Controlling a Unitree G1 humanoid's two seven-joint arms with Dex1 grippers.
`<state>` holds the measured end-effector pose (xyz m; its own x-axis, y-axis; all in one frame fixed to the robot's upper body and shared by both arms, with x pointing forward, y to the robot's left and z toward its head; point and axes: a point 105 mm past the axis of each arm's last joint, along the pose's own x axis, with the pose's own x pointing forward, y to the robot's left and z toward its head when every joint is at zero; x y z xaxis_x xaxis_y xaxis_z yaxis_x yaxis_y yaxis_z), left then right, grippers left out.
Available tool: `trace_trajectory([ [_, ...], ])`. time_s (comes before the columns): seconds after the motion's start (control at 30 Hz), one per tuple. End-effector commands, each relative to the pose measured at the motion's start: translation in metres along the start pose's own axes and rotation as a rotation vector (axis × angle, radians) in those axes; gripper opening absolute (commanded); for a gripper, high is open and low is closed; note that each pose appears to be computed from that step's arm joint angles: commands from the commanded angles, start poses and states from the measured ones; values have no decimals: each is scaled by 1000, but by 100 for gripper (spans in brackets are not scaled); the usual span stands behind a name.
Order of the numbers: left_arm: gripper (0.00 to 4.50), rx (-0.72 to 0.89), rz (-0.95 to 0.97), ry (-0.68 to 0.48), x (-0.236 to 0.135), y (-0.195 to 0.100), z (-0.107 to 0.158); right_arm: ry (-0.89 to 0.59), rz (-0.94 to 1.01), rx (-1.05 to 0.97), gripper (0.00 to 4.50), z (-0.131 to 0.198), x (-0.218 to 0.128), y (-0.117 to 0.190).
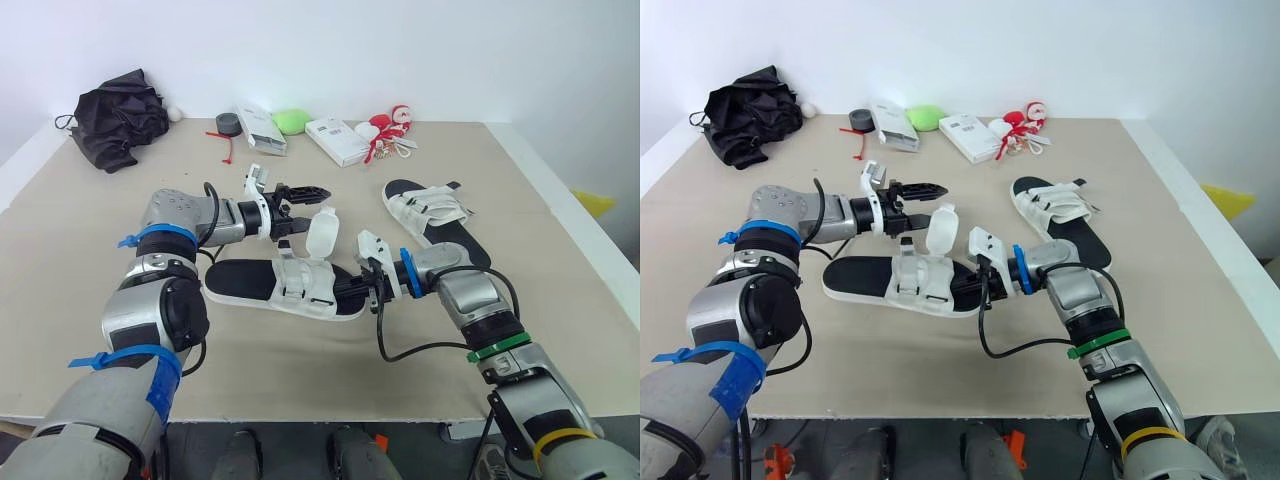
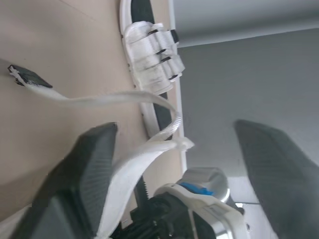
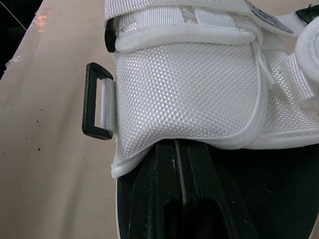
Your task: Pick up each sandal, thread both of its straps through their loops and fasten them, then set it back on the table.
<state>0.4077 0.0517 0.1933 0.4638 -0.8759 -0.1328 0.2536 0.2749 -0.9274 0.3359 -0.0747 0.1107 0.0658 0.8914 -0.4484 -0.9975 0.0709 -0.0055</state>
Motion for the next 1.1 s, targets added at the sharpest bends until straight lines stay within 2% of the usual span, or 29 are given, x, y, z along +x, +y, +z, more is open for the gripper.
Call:
trace_trajectory([
  [0.03, 359, 55, -33, -1, 3, -19, 6, 101, 1, 110, 0, -37, 6, 5],
  [0.43, 359, 98, -77, -41, 25, -41, 12, 97, 1, 109, 0, -36, 8, 6],
  [0.8, 359, 137, -26, 31, 27, -23, -1, 90, -11, 116, 0, -37, 6, 6],
  [1.1, 359, 185, -30, 78, 28, -21, -7, 89, -13, 113, 0, -35, 7, 5],
])
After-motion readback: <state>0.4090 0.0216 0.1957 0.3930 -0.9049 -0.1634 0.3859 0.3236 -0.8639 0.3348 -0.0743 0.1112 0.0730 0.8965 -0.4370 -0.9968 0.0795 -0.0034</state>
